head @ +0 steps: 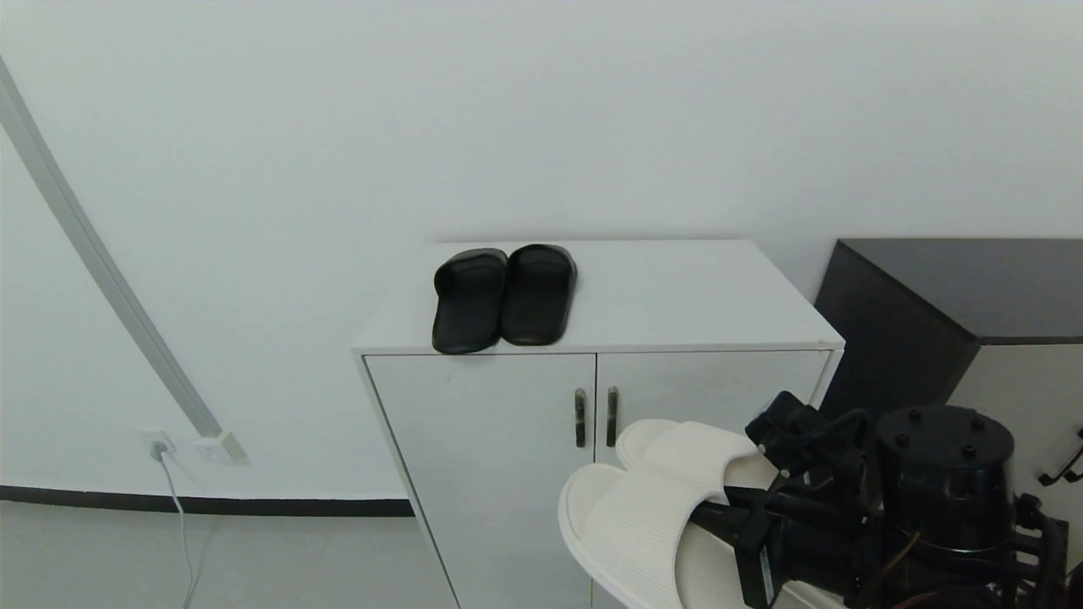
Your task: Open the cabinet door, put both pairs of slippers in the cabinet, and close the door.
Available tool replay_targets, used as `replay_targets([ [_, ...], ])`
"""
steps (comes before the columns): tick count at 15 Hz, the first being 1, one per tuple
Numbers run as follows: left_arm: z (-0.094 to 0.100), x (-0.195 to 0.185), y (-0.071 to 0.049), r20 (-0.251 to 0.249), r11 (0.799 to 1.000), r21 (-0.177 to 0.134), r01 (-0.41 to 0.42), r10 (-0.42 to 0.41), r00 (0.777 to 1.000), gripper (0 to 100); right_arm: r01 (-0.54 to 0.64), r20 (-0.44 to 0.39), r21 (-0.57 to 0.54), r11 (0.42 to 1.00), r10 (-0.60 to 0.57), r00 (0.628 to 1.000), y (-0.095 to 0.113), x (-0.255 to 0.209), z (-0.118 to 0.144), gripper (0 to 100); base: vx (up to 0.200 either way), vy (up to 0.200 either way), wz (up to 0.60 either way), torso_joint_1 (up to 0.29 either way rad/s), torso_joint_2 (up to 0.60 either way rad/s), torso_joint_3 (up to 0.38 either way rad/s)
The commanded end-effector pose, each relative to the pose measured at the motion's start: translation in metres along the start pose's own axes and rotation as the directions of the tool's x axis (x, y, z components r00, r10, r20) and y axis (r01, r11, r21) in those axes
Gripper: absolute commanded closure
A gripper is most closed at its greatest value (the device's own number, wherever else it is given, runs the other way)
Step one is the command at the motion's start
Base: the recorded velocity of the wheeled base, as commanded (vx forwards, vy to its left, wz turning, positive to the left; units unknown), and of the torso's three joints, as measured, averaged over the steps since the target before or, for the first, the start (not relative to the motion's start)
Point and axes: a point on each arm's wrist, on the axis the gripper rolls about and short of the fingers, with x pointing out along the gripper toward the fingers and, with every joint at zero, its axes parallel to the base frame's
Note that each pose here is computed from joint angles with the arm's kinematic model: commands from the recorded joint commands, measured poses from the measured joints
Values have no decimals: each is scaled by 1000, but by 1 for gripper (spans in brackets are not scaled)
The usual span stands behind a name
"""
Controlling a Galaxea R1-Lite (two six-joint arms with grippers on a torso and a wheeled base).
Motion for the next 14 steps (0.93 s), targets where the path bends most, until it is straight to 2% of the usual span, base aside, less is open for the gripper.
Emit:
replay_targets([
  [1, 0, 0, 0, 0, 1000, 0, 0, 0, 1000, 0, -1, -6, 1, 1000, 1, 1000, 0, 0, -2, 100, 0, 0, 0, -212, 530, 315],
  [8, 0, 0, 0, -2, 1000, 6, 1, -1, 1000, 0, -2, -18, -24, 1000, 2, 1000, 0, 0, -5, 100, 0, 0, 0, -195, 515, 317],
  [14, 0, 0, 0, -2, 1000, 6, 3, -3, 1000, 0, -4, -49, -21, 1000, 3, 999, -1, 2, -12, 100, 0, 0, 0, -145, 483, 328],
])
